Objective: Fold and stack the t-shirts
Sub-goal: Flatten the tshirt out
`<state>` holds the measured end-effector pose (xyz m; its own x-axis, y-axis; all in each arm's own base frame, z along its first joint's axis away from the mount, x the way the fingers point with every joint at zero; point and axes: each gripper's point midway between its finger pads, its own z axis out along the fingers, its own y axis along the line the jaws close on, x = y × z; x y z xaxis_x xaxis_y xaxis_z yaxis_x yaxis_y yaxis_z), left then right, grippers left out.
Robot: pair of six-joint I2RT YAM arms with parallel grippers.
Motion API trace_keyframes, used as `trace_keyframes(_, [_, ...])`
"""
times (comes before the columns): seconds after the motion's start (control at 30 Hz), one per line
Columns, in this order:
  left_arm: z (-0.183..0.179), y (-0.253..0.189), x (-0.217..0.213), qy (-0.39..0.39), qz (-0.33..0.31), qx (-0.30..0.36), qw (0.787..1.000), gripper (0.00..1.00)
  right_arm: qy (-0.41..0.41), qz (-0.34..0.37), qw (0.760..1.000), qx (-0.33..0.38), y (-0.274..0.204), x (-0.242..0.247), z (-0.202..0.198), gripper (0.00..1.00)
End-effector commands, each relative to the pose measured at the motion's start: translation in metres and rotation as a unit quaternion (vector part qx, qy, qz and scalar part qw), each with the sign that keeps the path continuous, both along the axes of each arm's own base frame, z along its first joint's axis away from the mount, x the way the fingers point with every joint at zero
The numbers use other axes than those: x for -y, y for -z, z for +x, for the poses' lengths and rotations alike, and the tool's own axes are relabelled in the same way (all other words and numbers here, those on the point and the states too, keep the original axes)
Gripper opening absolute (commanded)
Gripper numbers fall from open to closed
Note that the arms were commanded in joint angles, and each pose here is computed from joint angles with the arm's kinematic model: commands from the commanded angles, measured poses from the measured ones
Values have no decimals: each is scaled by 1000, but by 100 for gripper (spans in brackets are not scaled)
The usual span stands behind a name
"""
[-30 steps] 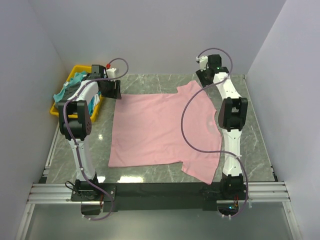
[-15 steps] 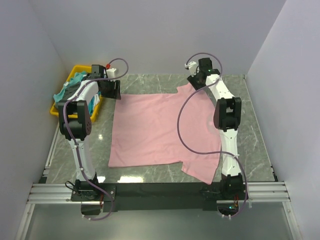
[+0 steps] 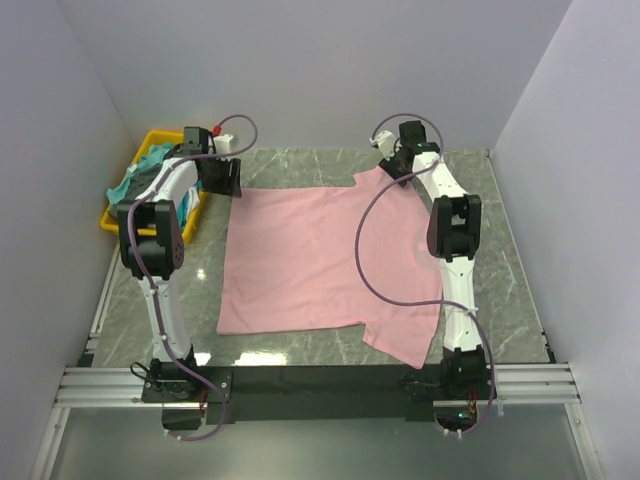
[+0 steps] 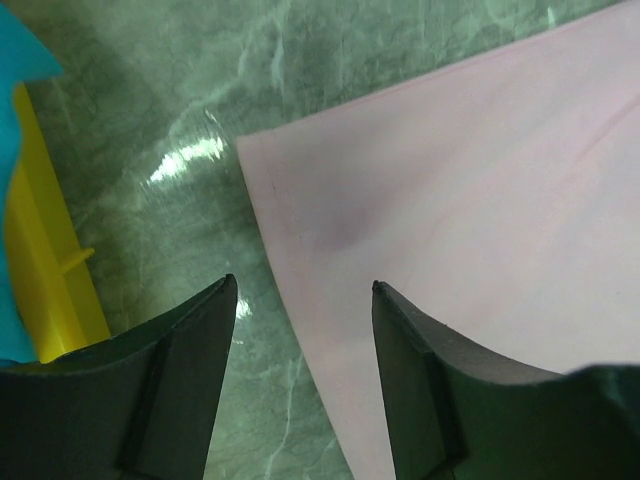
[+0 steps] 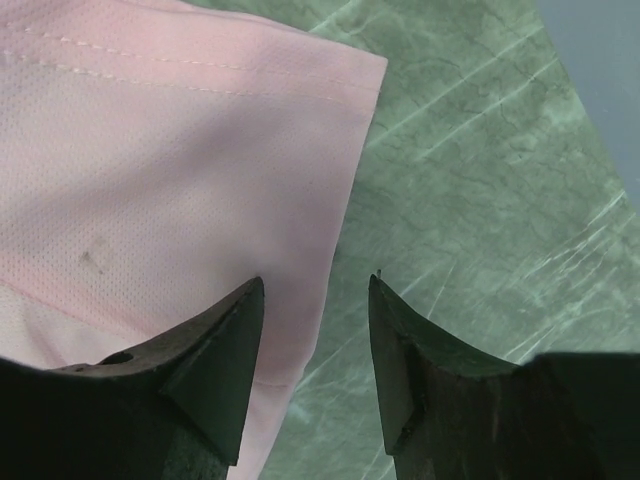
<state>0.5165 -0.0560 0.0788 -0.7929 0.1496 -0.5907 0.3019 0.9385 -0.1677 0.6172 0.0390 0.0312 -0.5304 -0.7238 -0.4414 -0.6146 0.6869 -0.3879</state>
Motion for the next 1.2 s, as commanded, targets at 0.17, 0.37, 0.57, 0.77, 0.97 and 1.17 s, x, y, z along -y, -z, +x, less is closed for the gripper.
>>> trace_keyframes(0.17, [6, -9, 13, 33, 11, 17, 999, 62, -46, -17, 994, -101, 29, 1, -49, 50])
trace_keyframes(0.37, [-15, 10, 32, 64, 47, 10, 997, 60, -50, -9, 994, -95, 23, -2, -48, 41])
trace_keyframes(0.57, [-5, 2, 37, 60, 40, 16, 997, 60, -52, -1, 992, -112, 30, -3, -50, 13])
trace_keyframes(0.77, [11, -8, 39, 54, 37, 38, 997, 60, -46, -2, 994, -95, 21, -1, -49, 0])
trace_keyframes(0.97, [20, -11, 43, 51, 26, 44, 997, 60, -36, 51, 996, -63, -17, -15, -48, 0])
trace_keyframes(1.17, [15, -11, 44, 57, 23, 40, 997, 60, -52, 62, 988, -131, -12, -19, -85, 0])
